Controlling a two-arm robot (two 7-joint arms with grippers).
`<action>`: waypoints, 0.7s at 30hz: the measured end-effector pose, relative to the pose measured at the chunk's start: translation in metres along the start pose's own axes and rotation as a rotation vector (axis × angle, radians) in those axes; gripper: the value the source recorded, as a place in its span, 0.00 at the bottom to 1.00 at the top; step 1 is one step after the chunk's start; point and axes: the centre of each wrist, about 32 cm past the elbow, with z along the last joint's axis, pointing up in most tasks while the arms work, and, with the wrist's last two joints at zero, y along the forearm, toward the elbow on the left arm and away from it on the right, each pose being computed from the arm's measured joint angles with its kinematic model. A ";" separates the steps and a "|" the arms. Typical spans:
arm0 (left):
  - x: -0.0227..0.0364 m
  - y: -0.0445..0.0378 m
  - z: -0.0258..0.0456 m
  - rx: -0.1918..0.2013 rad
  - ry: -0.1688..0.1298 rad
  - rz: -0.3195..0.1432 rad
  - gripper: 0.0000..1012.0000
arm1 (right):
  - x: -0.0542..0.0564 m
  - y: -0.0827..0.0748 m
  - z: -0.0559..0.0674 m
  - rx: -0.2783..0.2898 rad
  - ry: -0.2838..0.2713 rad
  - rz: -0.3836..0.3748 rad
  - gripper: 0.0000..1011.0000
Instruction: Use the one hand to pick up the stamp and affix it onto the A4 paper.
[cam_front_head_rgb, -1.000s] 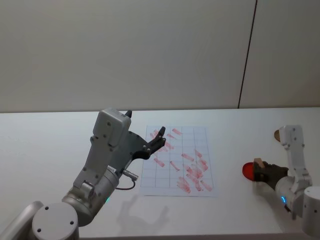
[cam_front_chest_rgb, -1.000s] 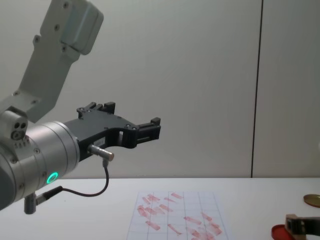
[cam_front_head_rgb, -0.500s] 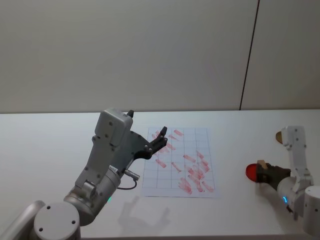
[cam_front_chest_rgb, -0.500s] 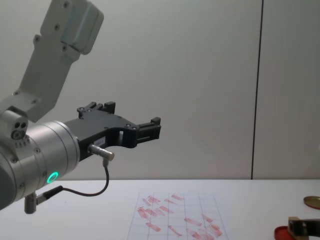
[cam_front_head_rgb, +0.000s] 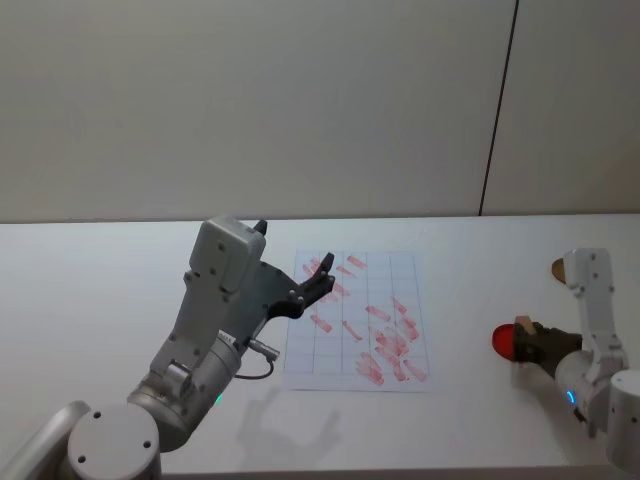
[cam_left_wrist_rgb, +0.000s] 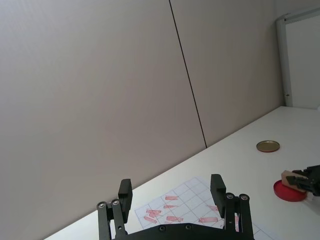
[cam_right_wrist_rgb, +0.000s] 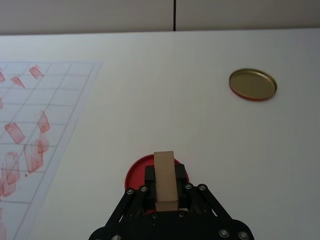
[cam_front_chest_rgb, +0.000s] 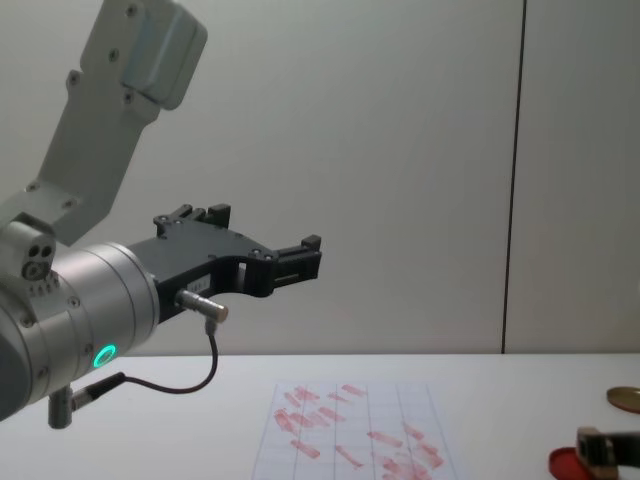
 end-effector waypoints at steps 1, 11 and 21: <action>0.0000 0.0000 0.0000 0.000 0.000 0.000 0.98 | 0.000 -0.001 0.001 0.008 -0.002 0.001 0.21; 0.0000 0.0000 0.0000 0.000 0.000 0.000 0.98 | -0.007 -0.012 0.029 0.127 -0.025 0.033 0.21; 0.0000 0.0000 0.0000 0.000 0.000 0.000 0.98 | -0.023 -0.025 0.053 0.235 -0.076 0.127 0.22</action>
